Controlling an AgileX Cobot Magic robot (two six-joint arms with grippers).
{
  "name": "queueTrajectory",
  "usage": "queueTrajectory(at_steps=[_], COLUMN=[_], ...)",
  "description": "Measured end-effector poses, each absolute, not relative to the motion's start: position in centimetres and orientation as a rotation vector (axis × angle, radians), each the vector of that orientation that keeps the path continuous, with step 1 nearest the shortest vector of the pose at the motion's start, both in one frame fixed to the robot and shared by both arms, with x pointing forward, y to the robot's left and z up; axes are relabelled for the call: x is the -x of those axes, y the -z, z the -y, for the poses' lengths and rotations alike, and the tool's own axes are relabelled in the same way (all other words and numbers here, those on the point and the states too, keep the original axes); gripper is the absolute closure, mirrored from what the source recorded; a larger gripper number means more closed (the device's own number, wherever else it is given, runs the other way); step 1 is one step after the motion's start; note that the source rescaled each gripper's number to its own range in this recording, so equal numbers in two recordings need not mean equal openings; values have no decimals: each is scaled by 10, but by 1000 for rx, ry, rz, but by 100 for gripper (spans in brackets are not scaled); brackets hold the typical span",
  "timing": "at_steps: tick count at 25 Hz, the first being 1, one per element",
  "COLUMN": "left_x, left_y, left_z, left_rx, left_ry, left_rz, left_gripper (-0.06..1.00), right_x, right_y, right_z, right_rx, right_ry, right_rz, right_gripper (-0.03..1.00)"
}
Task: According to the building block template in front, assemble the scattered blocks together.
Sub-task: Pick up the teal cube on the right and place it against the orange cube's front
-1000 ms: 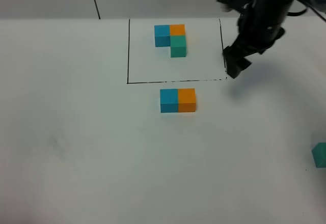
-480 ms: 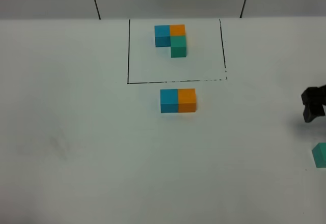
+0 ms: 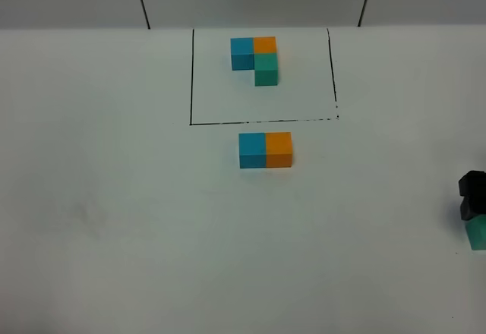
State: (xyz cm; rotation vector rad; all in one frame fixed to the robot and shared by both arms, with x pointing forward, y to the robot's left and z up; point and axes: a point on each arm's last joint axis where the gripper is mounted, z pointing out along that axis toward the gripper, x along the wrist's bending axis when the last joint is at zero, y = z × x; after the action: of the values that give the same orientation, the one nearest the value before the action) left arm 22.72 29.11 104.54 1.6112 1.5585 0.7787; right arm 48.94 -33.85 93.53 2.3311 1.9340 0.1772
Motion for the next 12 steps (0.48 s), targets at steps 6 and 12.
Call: queueTrajectory(at_steps=[6,12], left_x=[-227,-227], left_y=[-1045,-1045], left_z=[-291,-291], left_rx=[-1611,-1611], left_ry=[-779,-779], left_rz=[-1558,-1558], left_gripper=[24,24], right_x=[-479,-478], right_y=[-923,-909], right_z=[337,337], right_rx=[-2302,-2303], right_ry=[-169,-150], right_rz=[-1970,-1990], right_gripper=[21,22])
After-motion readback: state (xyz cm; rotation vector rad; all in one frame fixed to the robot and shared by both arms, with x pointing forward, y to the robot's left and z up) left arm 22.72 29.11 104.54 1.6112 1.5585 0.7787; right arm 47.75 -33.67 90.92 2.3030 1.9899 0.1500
